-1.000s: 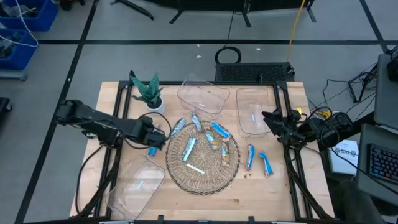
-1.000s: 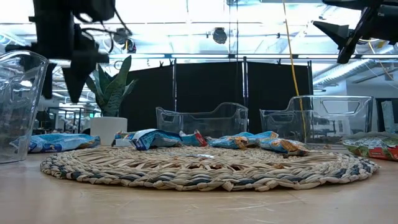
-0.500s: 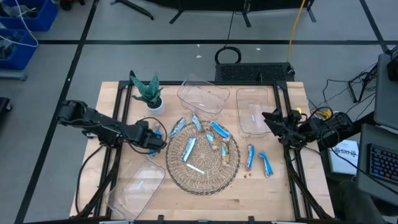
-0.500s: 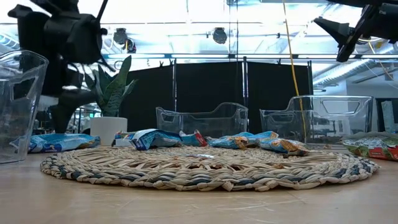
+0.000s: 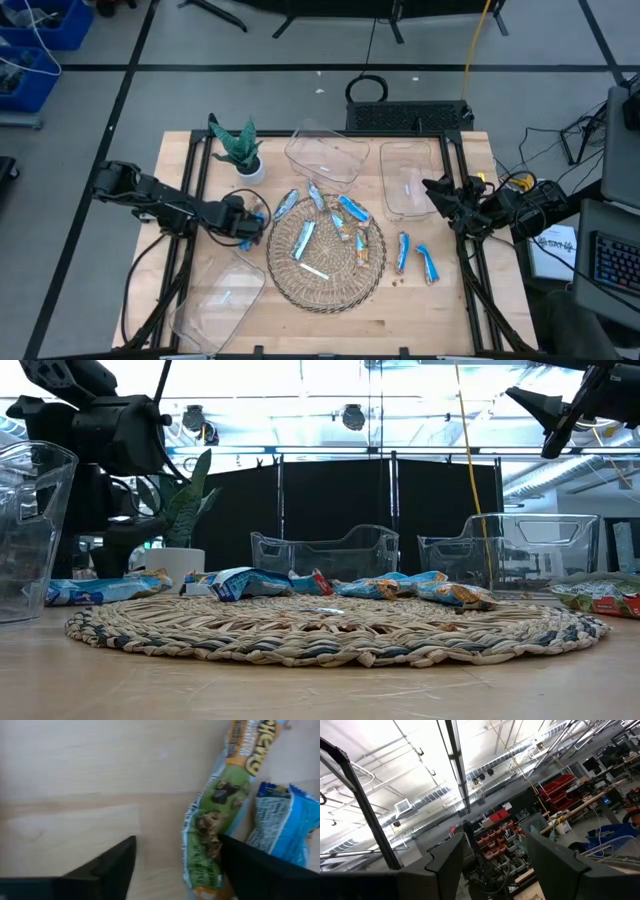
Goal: Pick and place Granola Bars by type
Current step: Put the top left yellow granola bar into the top right transparent bin
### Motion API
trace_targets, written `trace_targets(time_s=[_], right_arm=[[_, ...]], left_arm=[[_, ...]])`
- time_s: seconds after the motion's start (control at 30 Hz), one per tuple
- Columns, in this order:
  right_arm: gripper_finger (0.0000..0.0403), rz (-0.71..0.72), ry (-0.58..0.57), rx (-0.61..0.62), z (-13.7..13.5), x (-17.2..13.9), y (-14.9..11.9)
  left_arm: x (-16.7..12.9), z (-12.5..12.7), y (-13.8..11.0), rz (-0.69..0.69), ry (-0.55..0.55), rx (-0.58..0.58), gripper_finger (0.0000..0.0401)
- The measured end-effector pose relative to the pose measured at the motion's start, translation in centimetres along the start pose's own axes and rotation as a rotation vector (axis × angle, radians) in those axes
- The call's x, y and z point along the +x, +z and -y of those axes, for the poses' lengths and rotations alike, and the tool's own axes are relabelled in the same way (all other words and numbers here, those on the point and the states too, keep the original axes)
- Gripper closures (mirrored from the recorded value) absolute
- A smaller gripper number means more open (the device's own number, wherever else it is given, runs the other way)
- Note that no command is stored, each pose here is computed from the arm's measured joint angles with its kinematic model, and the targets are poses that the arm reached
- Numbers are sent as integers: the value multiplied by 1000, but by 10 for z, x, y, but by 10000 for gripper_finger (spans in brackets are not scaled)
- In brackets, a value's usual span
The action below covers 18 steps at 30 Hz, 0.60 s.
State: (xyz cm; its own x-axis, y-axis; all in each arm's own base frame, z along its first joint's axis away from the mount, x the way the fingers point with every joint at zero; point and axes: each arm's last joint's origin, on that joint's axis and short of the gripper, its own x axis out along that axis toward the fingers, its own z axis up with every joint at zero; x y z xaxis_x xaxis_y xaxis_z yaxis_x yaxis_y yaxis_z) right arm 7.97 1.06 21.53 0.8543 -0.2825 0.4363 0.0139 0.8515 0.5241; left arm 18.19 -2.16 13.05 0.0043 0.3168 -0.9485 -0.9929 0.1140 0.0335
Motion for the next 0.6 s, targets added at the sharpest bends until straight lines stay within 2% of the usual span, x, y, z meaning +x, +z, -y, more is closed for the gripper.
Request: trace_targets(time_s=[0.1, 0.23, 0.37, 0.47, 0.6], right_arm=[[195, 2, -5, 0, 0, 0, 0], [195, 5, -5, -18, 0, 0, 0], [195, 18, -2, -15, 0, 0, 2], [195, 38, 4, -2, -1, 0, 4], [195, 14, 4, -10, -1, 0, 2]], left_arm=[[0, 3, 1, -4, -24, 14, 219], [1, 8, 3, -1, -71, 30, 356], [-5, 11, 5, -6, -79, 17, 366], [-22, 17, 10, 11, -99, 26, 368], [-58, 33, 23, 81, -224, 98, 370]])
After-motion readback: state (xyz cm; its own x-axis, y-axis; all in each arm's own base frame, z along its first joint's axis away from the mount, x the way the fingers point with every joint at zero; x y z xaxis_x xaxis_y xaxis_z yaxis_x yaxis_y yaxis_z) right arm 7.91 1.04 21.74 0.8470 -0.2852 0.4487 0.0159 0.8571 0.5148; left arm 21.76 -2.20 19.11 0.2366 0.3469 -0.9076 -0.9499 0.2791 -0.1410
